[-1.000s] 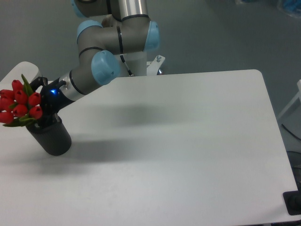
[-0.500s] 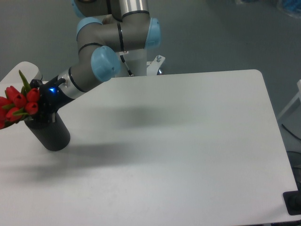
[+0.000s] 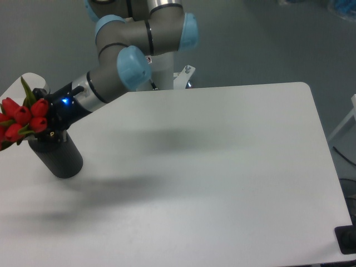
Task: Pick up the flowers from the vase
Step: 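Lift the gripped tulips up out of the black vase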
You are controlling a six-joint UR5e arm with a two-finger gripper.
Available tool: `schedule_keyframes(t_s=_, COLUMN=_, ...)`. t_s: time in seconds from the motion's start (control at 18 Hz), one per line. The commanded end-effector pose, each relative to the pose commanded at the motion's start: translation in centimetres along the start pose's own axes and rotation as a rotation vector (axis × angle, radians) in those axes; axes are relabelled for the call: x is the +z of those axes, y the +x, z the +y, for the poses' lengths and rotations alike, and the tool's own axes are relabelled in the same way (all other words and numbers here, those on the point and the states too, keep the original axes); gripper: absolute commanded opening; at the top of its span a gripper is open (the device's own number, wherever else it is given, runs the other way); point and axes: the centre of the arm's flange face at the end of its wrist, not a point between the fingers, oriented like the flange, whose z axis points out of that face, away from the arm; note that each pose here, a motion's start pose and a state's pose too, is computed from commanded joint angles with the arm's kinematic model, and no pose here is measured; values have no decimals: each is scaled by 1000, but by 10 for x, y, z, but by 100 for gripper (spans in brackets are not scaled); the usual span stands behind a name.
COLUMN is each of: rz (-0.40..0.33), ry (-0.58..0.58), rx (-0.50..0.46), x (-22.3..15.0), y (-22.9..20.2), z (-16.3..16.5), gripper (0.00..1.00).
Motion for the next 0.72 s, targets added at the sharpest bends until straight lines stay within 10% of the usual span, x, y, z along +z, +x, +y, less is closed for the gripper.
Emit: schedule_keyframes(t_s=0.72, rz=-36, ry=100, rx=-192, x=-47, y=-14, z=-37, gripper=3)
